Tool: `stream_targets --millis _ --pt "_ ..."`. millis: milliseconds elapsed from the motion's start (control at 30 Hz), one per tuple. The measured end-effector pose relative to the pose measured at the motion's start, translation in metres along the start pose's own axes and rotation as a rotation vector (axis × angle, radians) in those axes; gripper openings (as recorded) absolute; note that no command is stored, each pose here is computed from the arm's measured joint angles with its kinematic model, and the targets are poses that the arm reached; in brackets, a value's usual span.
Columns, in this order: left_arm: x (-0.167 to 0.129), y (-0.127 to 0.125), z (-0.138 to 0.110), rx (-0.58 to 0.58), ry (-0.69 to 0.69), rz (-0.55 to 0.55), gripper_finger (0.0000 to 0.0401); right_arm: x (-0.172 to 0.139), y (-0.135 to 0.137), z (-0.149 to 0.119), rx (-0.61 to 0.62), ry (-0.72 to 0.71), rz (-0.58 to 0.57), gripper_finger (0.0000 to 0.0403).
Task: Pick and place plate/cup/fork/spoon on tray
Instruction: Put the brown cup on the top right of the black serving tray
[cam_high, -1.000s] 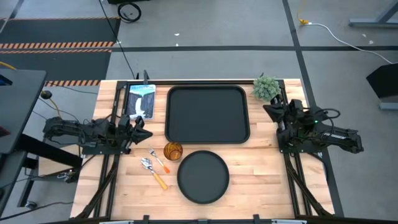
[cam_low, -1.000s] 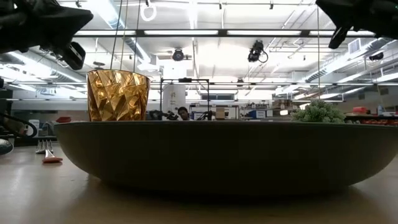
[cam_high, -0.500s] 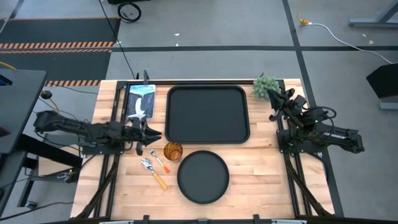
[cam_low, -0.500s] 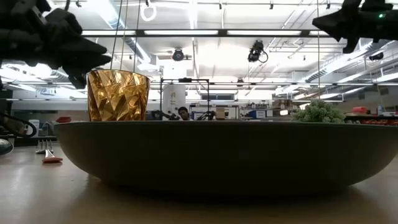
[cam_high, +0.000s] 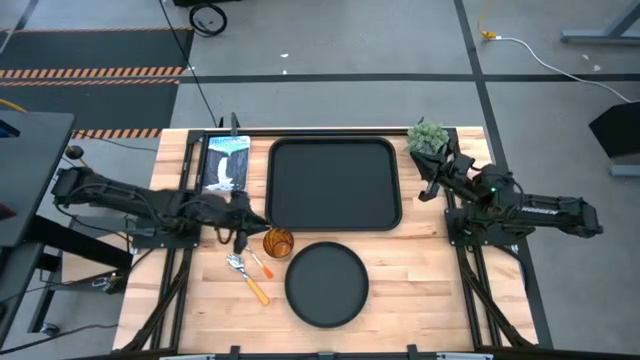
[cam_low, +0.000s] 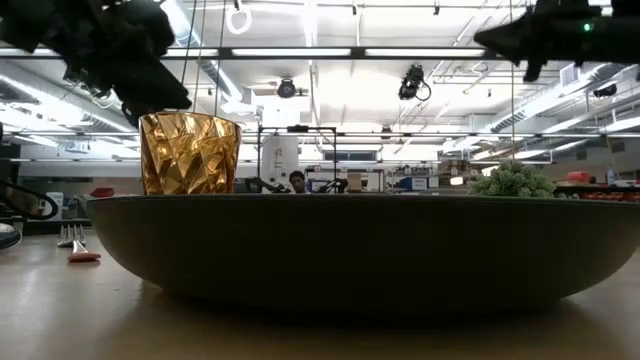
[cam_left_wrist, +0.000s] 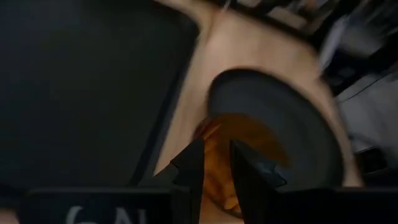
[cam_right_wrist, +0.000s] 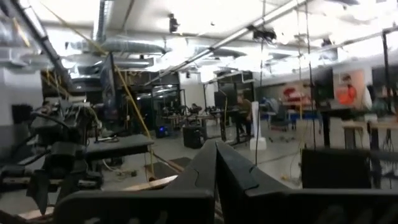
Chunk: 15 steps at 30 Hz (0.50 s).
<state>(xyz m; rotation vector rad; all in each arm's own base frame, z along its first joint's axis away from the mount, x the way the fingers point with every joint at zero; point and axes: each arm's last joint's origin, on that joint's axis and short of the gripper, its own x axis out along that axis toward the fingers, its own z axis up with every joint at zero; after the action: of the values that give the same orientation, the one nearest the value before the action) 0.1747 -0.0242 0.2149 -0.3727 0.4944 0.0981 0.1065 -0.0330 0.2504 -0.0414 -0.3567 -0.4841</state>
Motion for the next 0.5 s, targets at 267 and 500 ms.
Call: stream_targets --millis 267,500 --pt "0.017 -0.009 0.04 0.006 0.206 0.163 0.0143 0.023 0.006 0.033 -0.118 0.147 0.072 0.0013" --pt "0.028 -0.009 0.084 -0.072 0.359 0.166 0.019 0.029 0.008 0.02 -0.139 0.233 0.08 0.0014"
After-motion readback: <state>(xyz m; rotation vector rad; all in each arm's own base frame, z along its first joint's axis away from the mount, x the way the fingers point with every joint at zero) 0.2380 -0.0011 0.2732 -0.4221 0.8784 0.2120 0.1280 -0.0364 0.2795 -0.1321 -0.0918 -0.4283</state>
